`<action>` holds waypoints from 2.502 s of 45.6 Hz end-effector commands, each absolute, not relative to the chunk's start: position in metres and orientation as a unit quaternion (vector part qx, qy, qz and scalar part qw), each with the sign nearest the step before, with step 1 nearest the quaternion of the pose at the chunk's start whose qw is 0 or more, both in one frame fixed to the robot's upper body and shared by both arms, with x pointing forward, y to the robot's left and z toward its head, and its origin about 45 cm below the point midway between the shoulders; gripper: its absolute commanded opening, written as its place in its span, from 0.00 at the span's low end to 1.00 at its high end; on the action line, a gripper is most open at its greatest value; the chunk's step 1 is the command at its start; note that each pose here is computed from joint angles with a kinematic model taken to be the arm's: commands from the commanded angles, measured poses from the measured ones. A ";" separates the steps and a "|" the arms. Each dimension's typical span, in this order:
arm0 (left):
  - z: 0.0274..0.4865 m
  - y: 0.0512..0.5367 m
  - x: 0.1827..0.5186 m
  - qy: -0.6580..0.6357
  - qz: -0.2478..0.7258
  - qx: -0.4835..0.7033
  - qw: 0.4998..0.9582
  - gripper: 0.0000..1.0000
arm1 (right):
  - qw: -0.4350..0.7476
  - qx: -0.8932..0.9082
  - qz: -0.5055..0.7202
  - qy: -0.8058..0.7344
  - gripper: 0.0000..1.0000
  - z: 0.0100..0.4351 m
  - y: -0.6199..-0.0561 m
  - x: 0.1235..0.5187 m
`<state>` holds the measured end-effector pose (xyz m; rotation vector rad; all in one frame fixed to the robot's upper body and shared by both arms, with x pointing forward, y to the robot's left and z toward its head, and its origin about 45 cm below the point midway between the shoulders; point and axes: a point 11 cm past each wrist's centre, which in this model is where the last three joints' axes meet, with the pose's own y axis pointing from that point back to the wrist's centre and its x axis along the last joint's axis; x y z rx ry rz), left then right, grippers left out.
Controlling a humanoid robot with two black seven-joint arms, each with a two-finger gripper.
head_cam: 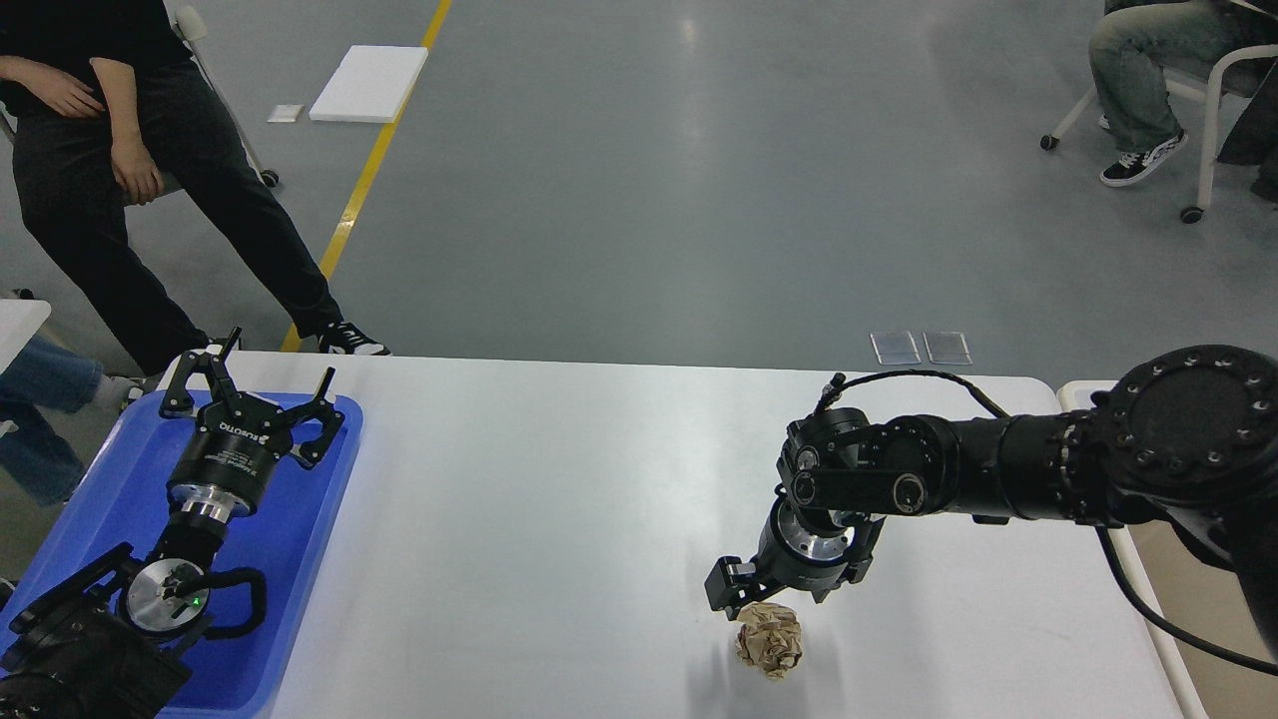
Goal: Tidy desktop
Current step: 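Lower the right gripper around the paper ball and close it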
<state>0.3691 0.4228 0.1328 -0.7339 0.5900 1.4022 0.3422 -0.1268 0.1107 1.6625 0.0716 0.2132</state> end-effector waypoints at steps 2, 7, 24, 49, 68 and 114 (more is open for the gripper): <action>0.133 0.423 0.369 0.261 0.620 -0.325 0.664 0.99 | 0.670 0.736 0.091 0.030 1.00 0.107 -0.129 0.340; 0.133 0.423 0.369 0.261 0.620 -0.325 0.664 0.99 | 0.669 0.737 0.089 0.029 1.00 0.102 -0.130 0.337; 0.133 0.423 0.369 0.261 0.620 -0.325 0.664 0.99 | 0.666 0.741 0.066 0.052 1.00 0.087 -0.131 0.317; 0.133 0.423 0.369 0.261 0.620 -0.325 0.664 0.99 | 0.666 0.743 0.070 0.020 0.99 0.080 -0.133 0.319; 0.133 0.423 0.369 0.261 0.621 -0.325 0.664 0.99 | 0.665 0.743 0.074 -0.001 0.87 0.071 -0.136 0.317; 0.133 0.423 0.369 0.261 0.620 -0.325 0.664 0.99 | 0.654 0.741 0.140 0.067 0.00 0.138 -0.099 0.323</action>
